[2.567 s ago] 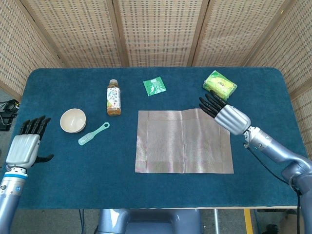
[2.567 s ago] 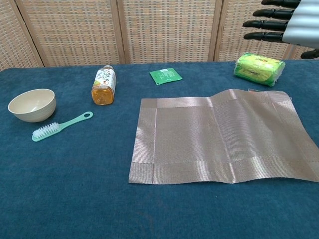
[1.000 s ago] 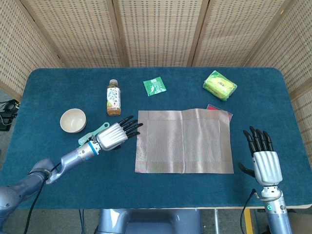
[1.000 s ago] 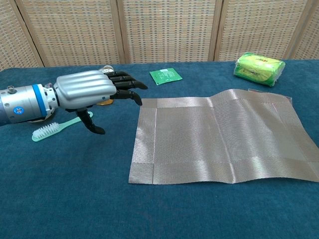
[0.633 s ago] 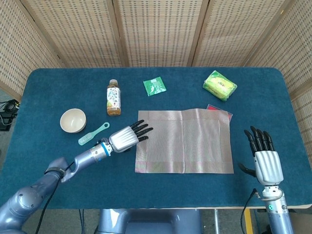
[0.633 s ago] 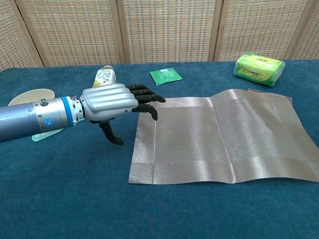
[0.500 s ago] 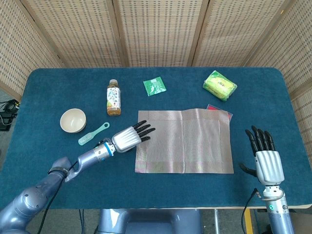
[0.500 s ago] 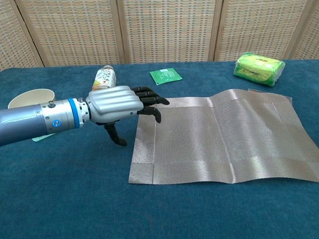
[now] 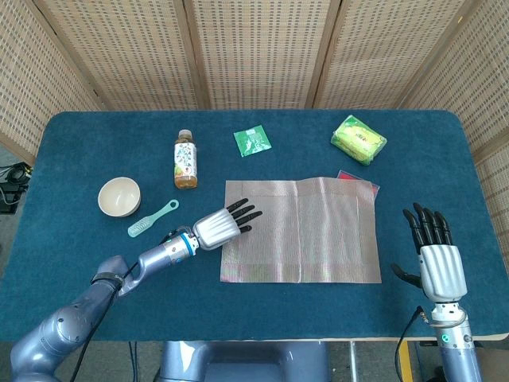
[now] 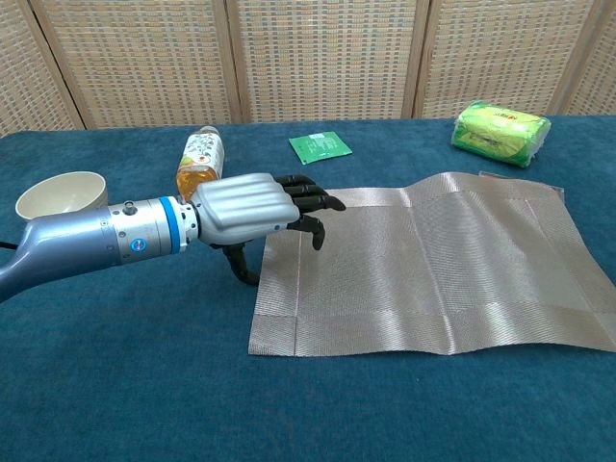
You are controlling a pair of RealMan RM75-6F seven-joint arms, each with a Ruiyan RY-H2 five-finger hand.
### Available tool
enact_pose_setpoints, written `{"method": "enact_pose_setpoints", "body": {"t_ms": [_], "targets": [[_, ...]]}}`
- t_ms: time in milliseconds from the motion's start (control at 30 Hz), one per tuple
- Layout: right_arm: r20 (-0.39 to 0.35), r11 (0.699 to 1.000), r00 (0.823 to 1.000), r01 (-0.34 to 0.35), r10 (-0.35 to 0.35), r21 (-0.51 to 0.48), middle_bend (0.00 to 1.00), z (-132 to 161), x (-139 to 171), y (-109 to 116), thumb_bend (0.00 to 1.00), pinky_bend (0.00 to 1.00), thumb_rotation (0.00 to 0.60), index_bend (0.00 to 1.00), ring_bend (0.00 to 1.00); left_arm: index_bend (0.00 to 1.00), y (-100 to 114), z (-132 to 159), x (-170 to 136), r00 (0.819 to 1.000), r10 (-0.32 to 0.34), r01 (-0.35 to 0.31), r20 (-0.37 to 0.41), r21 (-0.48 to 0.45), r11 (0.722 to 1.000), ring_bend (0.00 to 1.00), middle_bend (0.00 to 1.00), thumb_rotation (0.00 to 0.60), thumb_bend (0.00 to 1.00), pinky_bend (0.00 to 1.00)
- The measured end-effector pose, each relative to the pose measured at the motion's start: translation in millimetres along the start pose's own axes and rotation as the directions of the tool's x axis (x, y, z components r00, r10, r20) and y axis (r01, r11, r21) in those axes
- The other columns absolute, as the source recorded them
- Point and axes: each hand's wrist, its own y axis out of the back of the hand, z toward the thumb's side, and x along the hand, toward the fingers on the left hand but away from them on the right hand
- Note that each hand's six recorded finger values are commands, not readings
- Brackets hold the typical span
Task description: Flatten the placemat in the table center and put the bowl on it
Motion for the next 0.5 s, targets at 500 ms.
{"method": "enact_pose_setpoints", "body": {"t_ms": [500], "targets": [[-0.008, 1.000, 1.000, 0.001, -0.001, -0.004, 0.00, 2.0, 1.4, 2.1, 0.00, 0.00, 0.600, 0.05, 0.00, 0.39, 5.1, 3.6, 6.6, 1.000, 0.021, -0.021, -0.002, -0.013, 1.000, 0.00, 0.00, 0.600, 0.35, 0.00]]}}
